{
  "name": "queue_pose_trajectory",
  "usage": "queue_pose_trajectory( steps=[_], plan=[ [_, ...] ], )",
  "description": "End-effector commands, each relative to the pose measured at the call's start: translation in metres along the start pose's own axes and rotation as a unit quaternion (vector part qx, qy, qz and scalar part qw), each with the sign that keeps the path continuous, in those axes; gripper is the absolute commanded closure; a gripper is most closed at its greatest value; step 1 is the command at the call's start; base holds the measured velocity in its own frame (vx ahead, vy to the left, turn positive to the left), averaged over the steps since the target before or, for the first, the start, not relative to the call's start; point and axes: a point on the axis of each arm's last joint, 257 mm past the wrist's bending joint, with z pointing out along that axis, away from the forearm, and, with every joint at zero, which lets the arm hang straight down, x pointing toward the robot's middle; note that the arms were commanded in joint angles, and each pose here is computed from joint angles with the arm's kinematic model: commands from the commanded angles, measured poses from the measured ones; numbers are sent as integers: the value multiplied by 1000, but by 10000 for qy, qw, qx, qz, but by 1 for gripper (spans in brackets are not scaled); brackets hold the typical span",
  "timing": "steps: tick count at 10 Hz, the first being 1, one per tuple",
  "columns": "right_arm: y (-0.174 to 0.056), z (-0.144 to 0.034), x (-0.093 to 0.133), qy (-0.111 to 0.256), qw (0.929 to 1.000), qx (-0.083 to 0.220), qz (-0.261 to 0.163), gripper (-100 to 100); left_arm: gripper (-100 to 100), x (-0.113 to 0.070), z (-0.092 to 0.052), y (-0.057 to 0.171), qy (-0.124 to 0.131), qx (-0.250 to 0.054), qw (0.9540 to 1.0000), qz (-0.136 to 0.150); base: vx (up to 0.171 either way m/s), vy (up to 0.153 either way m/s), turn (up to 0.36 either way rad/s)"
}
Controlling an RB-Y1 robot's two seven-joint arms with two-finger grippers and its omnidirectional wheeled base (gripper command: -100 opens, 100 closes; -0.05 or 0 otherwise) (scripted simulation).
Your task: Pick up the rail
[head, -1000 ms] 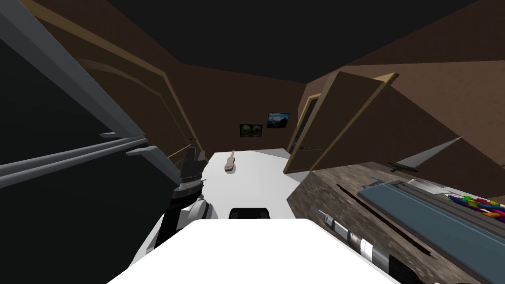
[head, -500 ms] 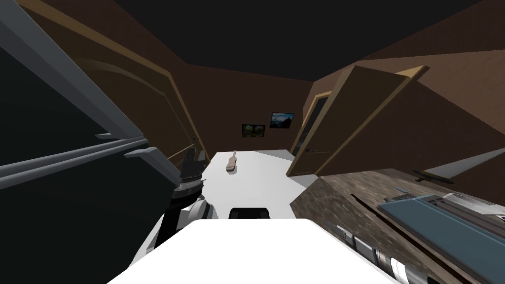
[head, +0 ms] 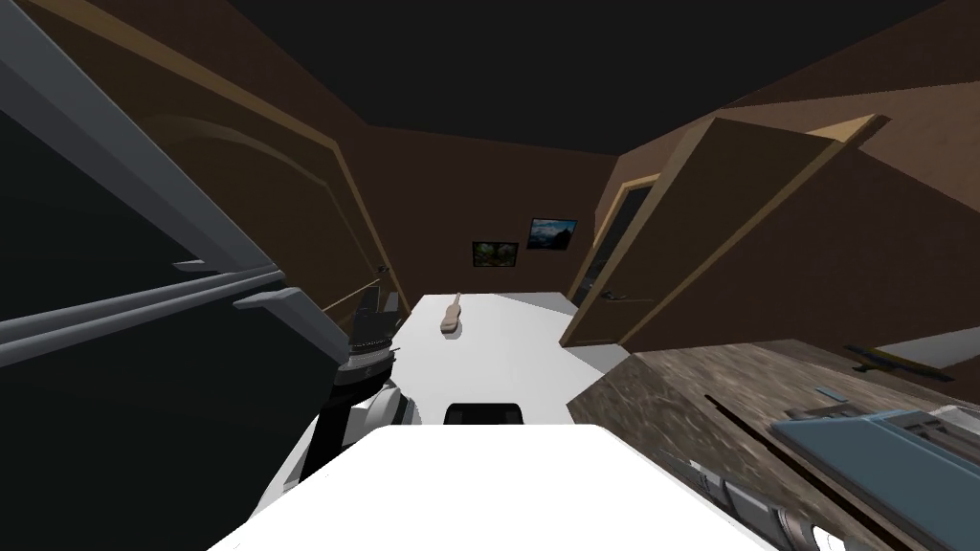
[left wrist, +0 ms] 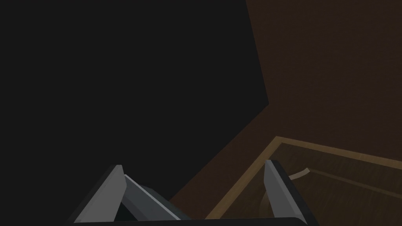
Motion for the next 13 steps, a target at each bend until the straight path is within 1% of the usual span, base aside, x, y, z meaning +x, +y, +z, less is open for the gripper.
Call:
queue_pose_trajectory(
  steps=[1, 2, 3, 4, 6, 7, 9, 10, 12, 13],
  plan=[
    [-22, -18, 7, 304, 9992, 226, -155, -100, 0, 0, 0, 0, 0, 0, 10000, 0, 73, -22, 104],
    [-27, -20, 4, 340, 9988, 271, -221, -100, 0, 0, 0, 0, 0, 0, 10000, 0, 57, -30, 46],
    [-44, -36, 10, 589, 9966, 466, -338, -100, 0, 0, 0, 0, 0, 0, 10000, 0, 63, -41, 64],
    [-45, -37, 7, 609, 9963, 473, -384, -100, 0, 0, 0, 0, 0, 0, 10000, 0, 51, -43, 44],
    [-72, -66, 18, 1069, 9892, 805, -605, -100, 0, 0, 0, 0, 0, 0, 10000, 0, 66, -71, 106],
    [-74, -67, 12, 1100, 9883, 816, -678, -100, 0, 0, 0, 0, 0, 0, 10000, 1, 53, -75, 29],
    [-95, -92, 18, 1502, 9787, 1083, -885, -100, 0, 0, 0, 0, 0, 0, 10000, 1, 55, -119, 69],
    [-96, -93, 15, 1516, 9781, 1089, -921, -100, 0, 0, 0, 0, 1, 0, 10000, 1, 55, -113, 45],
    [-111, -113, 19, 1855, 9680, 1287, -1100, -100, 0, 0, 0, 0, 0, 0, 10000, 1, 33, -109, 55],
    [-116, -121, 23, 1996, 9636, 1348, -1157, -100, 0, 0, 0, 0, 1, 0, 10000, 1, 63, -186, 55]
  ],
)
